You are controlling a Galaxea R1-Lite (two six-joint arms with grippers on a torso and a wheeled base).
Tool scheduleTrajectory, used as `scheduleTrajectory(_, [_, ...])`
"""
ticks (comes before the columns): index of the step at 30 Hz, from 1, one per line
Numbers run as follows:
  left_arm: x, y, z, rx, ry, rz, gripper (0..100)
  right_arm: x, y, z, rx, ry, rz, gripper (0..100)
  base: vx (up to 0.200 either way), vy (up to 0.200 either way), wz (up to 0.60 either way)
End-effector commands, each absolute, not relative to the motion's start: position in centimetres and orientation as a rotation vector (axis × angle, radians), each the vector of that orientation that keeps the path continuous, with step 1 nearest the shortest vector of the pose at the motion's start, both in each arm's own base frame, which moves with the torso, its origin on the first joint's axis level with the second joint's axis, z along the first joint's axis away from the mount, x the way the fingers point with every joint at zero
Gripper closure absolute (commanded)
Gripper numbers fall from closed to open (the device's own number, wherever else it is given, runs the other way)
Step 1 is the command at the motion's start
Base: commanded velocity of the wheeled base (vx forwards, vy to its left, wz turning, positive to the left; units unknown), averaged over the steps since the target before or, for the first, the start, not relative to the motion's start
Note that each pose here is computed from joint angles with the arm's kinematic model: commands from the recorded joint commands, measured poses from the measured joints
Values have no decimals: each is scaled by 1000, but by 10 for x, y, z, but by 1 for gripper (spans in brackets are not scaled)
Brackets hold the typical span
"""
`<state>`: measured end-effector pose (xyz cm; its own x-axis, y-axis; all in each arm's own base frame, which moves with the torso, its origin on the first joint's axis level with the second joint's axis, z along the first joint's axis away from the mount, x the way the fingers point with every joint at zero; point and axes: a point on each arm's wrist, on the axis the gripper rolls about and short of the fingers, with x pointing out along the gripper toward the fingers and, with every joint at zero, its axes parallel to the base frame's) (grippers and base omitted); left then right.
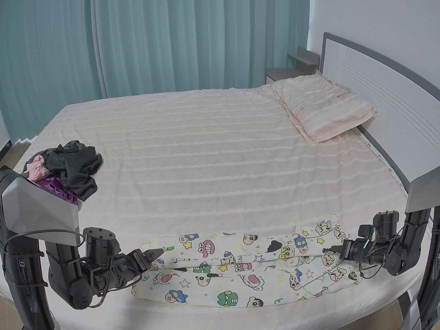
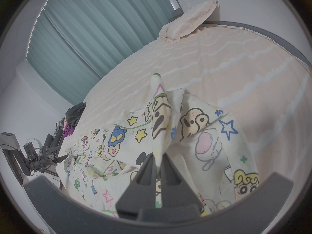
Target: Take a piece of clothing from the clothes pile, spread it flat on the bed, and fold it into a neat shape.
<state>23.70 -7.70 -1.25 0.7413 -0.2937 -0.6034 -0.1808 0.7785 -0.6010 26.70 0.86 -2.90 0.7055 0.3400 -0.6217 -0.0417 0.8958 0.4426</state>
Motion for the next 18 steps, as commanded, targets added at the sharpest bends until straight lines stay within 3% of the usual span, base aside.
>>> scheduleTrajectory(1, [236,-77,-15,-688,758,-63,0,263,4,-25,423,758,205,100,0,0,0])
scheduleTrajectory(13, [237,-78,-15,-686,758,-64,0,255,-3,-33,375,797,198,100,0,0,0])
scheduleTrajectory(14, [237,-78,-15,-686,758,-64,0,255,-3,-33,375,797,198,0,0,0,0])
scheduleTrajectory(18, [236,-78,-16,-686,759,-63,0,252,-3,-25,367,768,201,0,0,0,0])
